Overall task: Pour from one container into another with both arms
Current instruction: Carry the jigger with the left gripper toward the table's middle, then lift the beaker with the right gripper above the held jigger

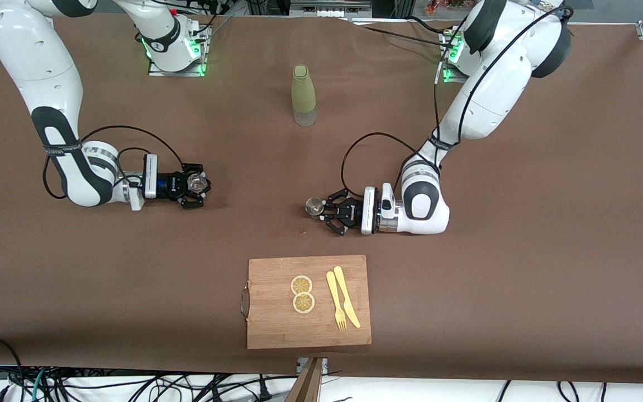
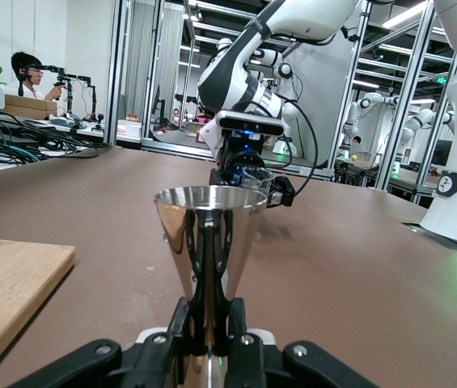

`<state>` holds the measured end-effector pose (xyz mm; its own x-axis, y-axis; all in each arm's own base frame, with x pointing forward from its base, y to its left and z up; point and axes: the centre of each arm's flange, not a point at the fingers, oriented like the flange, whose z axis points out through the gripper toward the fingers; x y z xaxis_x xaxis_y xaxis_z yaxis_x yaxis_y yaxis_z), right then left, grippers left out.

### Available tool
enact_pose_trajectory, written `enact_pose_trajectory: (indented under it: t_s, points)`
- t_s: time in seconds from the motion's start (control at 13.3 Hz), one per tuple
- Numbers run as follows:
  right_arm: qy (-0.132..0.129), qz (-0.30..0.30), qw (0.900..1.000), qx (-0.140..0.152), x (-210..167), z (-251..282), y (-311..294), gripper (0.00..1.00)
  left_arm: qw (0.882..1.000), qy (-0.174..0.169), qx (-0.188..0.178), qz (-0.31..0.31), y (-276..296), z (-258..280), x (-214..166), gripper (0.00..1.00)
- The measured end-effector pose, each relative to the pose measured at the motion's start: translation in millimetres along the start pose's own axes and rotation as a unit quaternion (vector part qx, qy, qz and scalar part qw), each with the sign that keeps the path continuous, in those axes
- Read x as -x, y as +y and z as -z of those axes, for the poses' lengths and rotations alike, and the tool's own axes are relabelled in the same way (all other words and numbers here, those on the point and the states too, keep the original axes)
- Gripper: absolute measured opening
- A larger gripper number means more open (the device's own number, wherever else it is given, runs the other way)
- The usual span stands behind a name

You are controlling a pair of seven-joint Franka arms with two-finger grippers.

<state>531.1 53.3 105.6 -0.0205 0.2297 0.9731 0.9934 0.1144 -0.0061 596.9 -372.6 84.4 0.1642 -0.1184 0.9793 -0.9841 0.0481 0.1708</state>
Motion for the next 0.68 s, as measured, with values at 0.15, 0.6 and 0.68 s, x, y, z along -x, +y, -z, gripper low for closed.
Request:
enact_pose_trajectory:
  t_s: [0.15, 0.6, 0.68]
  points:
    - [0.005, 0.003, 1.0, 0.001, -25, -15, 11, 0.12, 1.0, 0.003, -0.004, 0.007, 4, -14, 6, 0.21]
    - [-0.016, -0.022, 1.0, 0.002, -108, -77, 36, 0.12, 1.0, -0.009, -0.007, -0.006, 5, -36, 2, 0.21]
    - [-0.025, -0.028, 0.999, 0.005, -118, -79, 39, 0.12, 1.0, -0.012, -0.009, -0.007, 5, -38, 2, 0.21]
